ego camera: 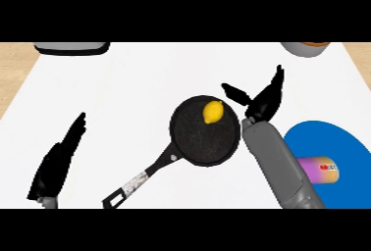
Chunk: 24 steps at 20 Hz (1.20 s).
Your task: Pick the lemon from the plate and place it in the pan
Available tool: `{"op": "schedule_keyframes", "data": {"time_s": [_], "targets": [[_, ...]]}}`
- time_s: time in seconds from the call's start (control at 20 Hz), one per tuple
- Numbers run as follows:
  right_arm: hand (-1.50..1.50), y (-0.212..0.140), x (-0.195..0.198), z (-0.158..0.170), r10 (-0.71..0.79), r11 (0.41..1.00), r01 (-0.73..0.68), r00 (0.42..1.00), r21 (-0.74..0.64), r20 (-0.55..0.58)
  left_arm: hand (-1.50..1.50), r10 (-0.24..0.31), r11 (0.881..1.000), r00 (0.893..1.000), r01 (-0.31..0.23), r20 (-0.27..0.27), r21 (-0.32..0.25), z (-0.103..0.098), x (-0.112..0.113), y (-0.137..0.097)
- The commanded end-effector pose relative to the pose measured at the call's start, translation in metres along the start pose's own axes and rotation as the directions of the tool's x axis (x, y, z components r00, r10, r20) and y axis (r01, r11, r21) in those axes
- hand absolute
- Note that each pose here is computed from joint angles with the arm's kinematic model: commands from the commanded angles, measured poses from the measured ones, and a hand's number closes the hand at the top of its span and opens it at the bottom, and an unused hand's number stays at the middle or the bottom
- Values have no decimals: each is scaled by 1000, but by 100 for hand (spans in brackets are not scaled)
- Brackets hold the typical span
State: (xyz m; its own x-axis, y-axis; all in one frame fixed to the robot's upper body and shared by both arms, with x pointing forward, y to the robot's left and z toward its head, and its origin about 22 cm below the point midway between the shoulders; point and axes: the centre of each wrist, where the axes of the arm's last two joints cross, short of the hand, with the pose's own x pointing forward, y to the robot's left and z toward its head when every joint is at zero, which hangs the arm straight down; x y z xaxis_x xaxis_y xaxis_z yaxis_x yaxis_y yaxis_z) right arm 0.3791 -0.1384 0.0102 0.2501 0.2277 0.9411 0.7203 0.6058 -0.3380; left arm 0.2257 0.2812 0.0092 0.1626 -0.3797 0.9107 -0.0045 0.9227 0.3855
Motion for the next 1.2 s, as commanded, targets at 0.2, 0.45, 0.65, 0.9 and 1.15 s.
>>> {"op": "schedule_keyframes", "data": {"time_s": [0.2,0.45,0.65,0.9,1.15], "targets": [[-150,-70,-46,14,-80,986,85,996,-144,39,0,23,999,1000,-22,-22,32,9,-6,14],[-150,-158,-85,31,-32,989,43,996,-138,85,0,17,999,999,-15,-46,36,2,-11,16],[-150,-215,-91,57,-19,986,31,997,-166,76,0,5,1000,999,-4,-53,28,27,-27,10],[-150,-271,-93,72,-25,983,38,997,-178,77,0,17,999,1000,-16,-17,41,1,-8,9],[-150,-312,-92,83,-27,990,38,996,-138,87,0,15,1000,1000,-14,-16,28,21,-6,0]]}}
